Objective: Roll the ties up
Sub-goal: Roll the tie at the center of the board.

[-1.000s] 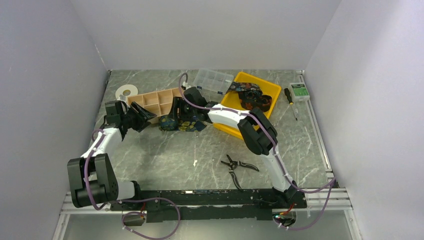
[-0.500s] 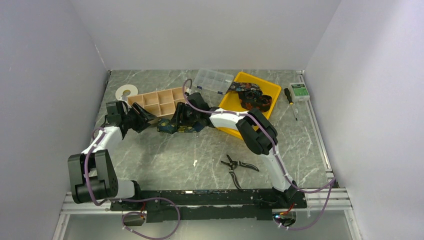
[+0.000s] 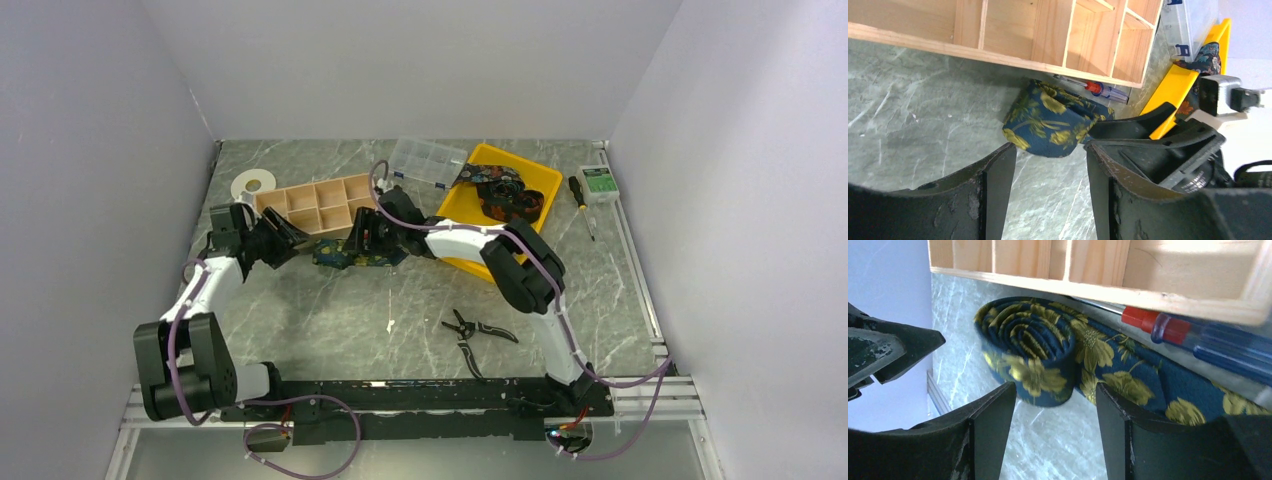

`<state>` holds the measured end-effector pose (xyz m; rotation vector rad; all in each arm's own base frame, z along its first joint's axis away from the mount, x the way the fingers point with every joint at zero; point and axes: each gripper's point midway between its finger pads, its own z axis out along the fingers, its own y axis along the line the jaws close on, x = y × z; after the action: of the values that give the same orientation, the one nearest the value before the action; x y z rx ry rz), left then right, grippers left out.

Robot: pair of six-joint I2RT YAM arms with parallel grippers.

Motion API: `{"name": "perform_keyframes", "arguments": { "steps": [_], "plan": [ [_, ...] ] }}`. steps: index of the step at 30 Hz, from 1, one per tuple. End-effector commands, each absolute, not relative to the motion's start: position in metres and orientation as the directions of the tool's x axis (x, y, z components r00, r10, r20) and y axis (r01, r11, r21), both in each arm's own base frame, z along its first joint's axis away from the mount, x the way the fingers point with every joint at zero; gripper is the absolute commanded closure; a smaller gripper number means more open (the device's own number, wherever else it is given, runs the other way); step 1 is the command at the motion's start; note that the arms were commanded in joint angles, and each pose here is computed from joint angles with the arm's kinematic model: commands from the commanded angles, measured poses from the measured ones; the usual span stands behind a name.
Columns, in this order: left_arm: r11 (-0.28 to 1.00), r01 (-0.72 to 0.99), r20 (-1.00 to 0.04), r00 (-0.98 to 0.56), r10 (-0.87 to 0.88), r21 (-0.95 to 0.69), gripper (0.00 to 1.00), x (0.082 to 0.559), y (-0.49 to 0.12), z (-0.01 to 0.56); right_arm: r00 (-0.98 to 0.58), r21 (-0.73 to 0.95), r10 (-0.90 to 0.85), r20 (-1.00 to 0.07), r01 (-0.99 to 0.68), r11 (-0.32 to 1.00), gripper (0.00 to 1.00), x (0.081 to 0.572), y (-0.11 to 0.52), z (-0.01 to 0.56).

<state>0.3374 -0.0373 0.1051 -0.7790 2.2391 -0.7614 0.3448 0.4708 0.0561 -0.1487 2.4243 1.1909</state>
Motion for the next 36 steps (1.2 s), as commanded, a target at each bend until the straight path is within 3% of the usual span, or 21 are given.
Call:
{"name": "perform_keyframes", "arguments": {
  "steps": [1, 9, 18, 20, 22, 27, 32, 33, 34, 36],
  "plan": [
    [0.698, -0.277, -0.448, -0.600, -0.663, -0.661, 0.40, 0.331, -0.032, 0.127, -0.798, 0.641, 0.111, -0.593, -0.384, 0.665, 0.36, 0.360, 0.447, 0.116],
    [0.686, -0.301, -0.445, -0.578, -0.683, -0.662, 0.40, 0.320, -0.032, 0.132, -0.705, 0.470, 0.078, -0.705, -0.382, 0.796, 0.38, 0.367, 0.392, 0.120],
    [0.622, -0.354, -0.469, -0.429, -0.772, -0.699, 0.37, 0.308, -0.021, 0.137, -0.632, 0.419, 0.043, -0.774, -0.459, 0.784, 0.38, 0.339, 0.370, 0.128],
    [0.611, -0.342, -0.487, -0.384, -0.784, -0.714, 0.31, 0.311, -0.018, 0.138, -0.621, 0.418, 0.035, -0.783, -0.483, 0.769, 0.36, 0.338, 0.373, 0.129],
    [0.619, -0.309, -0.516, -0.354, -0.780, -0.723, 0.09, 0.314, -0.016, 0.143, -0.619, 0.443, 0.032, -0.785, -0.523, 0.728, 0.34, 0.334, 0.381, 0.130],
    [0.662, -0.303, -0.559, -0.363, -0.746, -0.686, 0.06, 0.319, -0.010, 0.152, -0.695, 0.528, 0.021, -0.719, -0.527, 0.666, 0.29, 0.335, 0.397, 0.132],
    [0.694, -0.317, -0.474, -0.545, -0.691, -0.646, 0.06, 0.323, -0.024, 0.137, -0.717, 0.586, 0.075, -0.693, -0.499, 0.639, 0.22, 0.343, 0.406, 0.137],
    [0.690, -0.331, -0.451, -0.564, -0.692, -0.644, 0.06, 0.323, -0.025, 0.132, -0.724, 0.596, 0.075, -0.686, -0.500, 0.628, 0.17, 0.344, 0.408, 0.138],
    [0.686, -0.343, -0.427, -0.584, -0.691, -0.641, 0.06, 0.322, -0.026, 0.127, -0.728, 0.601, 0.068, -0.682, -0.505, 0.620, 0.03, 0.343, 0.411, 0.138],
    [0.697, -0.314, -0.407, -0.630, -0.661, -0.645, 0.06, 0.318, -0.033, 0.125, -0.727, 0.605, 0.062, -0.684, -0.518, 0.605, 0.00, 0.342, 0.414, 0.140]
  ]
}}
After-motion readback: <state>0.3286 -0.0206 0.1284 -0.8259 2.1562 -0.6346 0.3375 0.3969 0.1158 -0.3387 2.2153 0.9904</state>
